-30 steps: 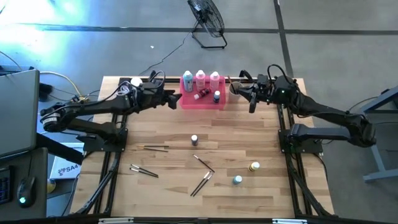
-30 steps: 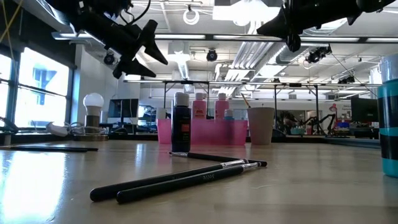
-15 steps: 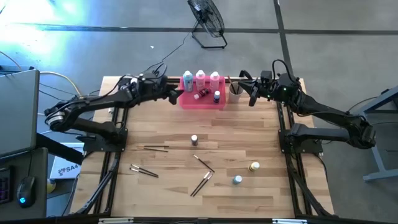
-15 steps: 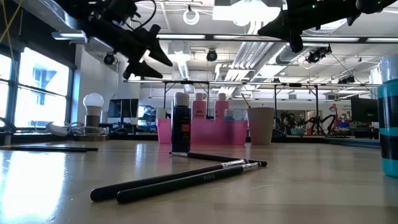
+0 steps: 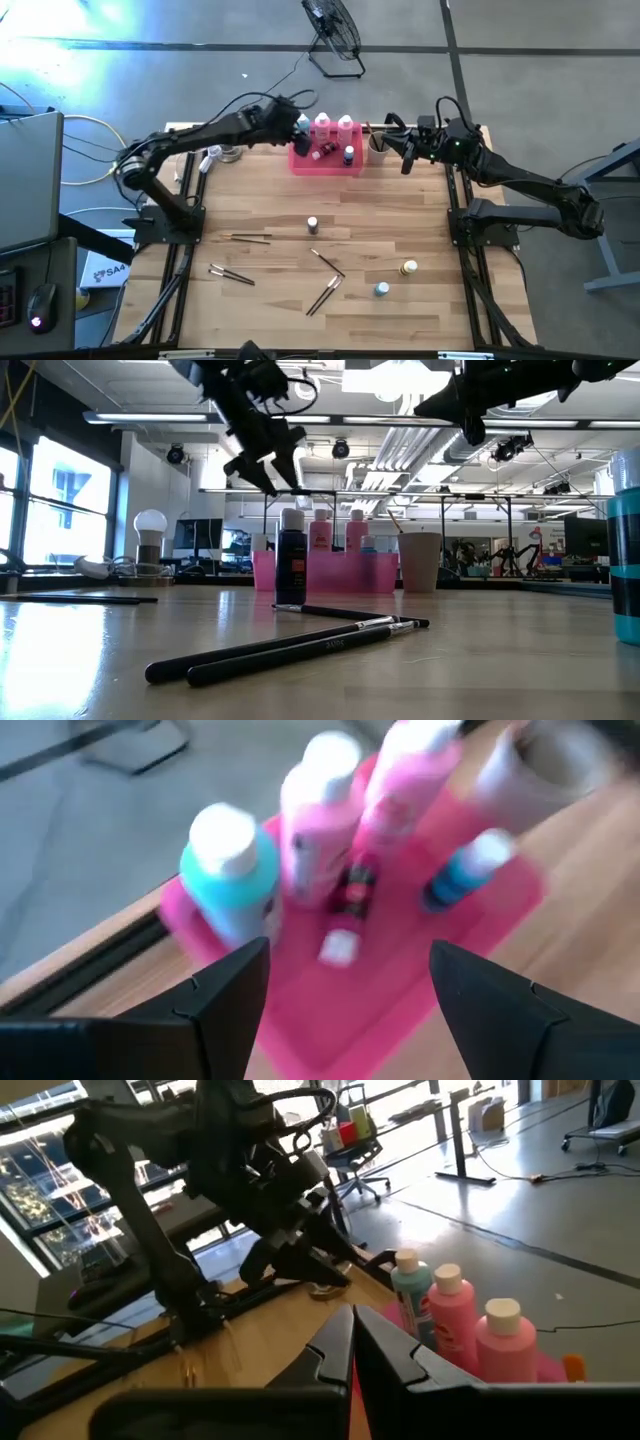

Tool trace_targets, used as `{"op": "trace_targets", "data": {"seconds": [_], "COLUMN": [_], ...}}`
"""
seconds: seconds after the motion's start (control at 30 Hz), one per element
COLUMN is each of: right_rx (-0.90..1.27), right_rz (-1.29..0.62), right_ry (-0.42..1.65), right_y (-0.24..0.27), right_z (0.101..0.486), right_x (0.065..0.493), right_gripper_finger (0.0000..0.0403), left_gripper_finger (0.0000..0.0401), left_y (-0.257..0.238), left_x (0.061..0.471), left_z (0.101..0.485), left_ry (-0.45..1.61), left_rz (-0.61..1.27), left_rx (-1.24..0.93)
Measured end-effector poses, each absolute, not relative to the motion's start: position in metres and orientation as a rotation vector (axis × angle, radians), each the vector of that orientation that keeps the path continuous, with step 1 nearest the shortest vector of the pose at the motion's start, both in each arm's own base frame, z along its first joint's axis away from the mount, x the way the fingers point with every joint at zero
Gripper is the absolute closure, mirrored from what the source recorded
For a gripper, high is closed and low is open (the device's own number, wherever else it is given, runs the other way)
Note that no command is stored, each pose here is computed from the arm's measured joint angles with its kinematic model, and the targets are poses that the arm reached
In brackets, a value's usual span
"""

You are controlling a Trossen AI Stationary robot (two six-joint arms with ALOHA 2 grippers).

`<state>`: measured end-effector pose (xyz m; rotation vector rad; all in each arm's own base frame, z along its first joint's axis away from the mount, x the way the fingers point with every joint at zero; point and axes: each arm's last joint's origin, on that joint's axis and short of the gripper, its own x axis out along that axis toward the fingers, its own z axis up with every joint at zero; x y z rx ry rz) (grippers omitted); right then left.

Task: Pick & Place Paint Supplies
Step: Put the small pink paint bottle into the pink bin

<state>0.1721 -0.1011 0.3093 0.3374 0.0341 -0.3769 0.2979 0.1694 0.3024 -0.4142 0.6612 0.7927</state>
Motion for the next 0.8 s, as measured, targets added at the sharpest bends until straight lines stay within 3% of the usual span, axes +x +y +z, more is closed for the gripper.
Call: {"op": "trace_targets", "data": {"seconds": [0.27, 0.8], "right_rx": [0.338, 0.335], "right_rz": [-0.382, -0.384], "right_ry": [0.083, 0.096], "right_y": [-0.101, -0.101], "right_z": [0.305, 0.304], "right_x": [0.172, 0.171], "right_gripper_finger": [0.0398, 0.0398], "left_gripper_finger": [0.013, 0.013], "left_y": [0.151, 0.153], "left_x": [0.333, 0.352], "left_z": [0.31, 0.28], "left_ry": [0.672, 0.711], "left_rz": [0.824, 0.834], "left_rx": [-0.31, -0.44]}}
